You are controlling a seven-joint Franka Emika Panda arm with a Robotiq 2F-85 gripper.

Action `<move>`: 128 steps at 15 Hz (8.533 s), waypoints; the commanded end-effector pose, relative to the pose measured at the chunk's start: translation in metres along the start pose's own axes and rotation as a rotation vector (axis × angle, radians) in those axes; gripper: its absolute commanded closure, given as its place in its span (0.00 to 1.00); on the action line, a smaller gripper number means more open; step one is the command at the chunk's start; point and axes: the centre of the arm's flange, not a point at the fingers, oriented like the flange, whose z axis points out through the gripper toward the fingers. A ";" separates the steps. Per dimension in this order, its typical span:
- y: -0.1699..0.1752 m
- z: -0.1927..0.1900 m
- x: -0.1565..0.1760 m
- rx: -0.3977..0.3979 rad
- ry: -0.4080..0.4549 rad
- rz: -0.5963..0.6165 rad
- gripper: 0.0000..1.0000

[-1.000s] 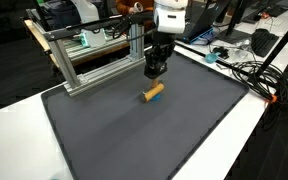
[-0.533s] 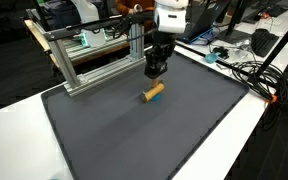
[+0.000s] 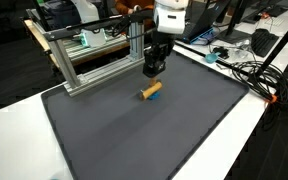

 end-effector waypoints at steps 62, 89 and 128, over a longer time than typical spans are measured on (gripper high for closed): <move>-0.022 -0.034 0.006 0.014 0.281 -0.332 0.77; 0.032 0.027 0.007 0.111 0.020 -0.371 0.77; 0.044 0.039 0.016 0.177 -0.087 -0.238 0.77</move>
